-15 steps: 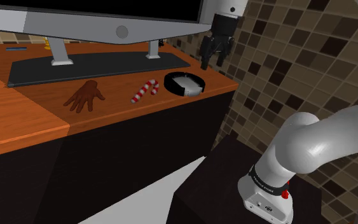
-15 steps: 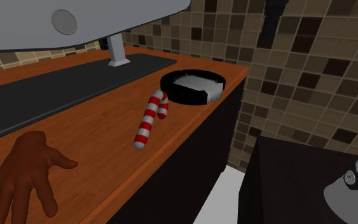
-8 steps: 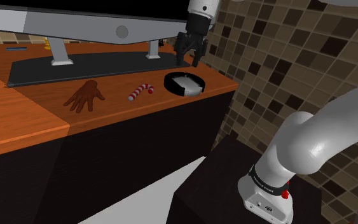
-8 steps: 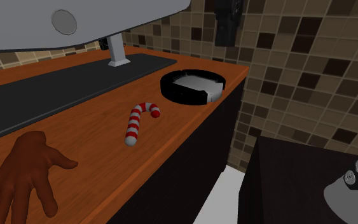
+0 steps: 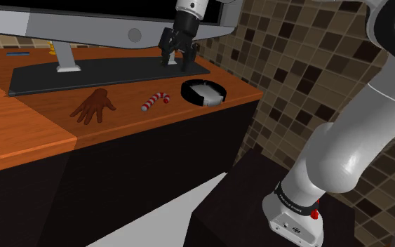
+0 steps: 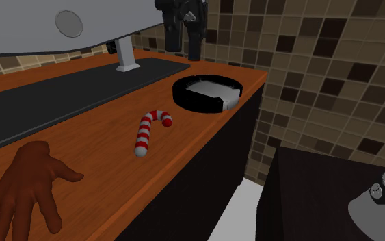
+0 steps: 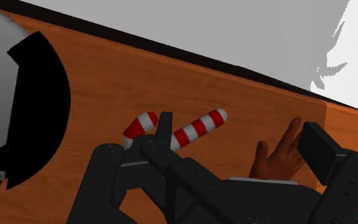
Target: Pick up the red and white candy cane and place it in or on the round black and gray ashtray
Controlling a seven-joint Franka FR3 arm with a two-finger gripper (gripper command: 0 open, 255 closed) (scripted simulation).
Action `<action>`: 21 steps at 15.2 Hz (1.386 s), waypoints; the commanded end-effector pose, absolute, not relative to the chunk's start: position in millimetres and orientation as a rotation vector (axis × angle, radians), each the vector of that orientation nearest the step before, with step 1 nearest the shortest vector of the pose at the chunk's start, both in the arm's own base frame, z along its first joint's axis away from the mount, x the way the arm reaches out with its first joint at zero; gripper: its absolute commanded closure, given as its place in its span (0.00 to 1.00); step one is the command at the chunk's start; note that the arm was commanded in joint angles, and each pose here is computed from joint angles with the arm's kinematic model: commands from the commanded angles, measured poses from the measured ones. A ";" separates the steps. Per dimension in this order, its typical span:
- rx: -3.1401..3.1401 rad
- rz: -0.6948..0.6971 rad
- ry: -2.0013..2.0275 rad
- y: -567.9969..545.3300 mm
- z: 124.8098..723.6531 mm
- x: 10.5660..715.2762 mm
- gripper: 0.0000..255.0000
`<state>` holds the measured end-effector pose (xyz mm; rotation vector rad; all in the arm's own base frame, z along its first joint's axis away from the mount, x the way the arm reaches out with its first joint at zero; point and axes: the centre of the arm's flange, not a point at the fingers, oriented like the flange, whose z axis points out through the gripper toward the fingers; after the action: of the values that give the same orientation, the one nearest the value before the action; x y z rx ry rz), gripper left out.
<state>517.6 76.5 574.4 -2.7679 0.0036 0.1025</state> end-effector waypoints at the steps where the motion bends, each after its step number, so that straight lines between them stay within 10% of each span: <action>1: -2.719 0.115 -0.023 88.2 569.7 540.3 0.00; 19: -2.657 0.132 -0.055 121.7 531.3 565.2 0.00; 20: -2.657 0.132 -0.055 121.7 531.3 565.2 1.00; 21: -2.657 0.132 -0.055 121.7 531.3 565.2 1.00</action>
<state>565.2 121.7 531.3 -2.6569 -0.0546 0.1318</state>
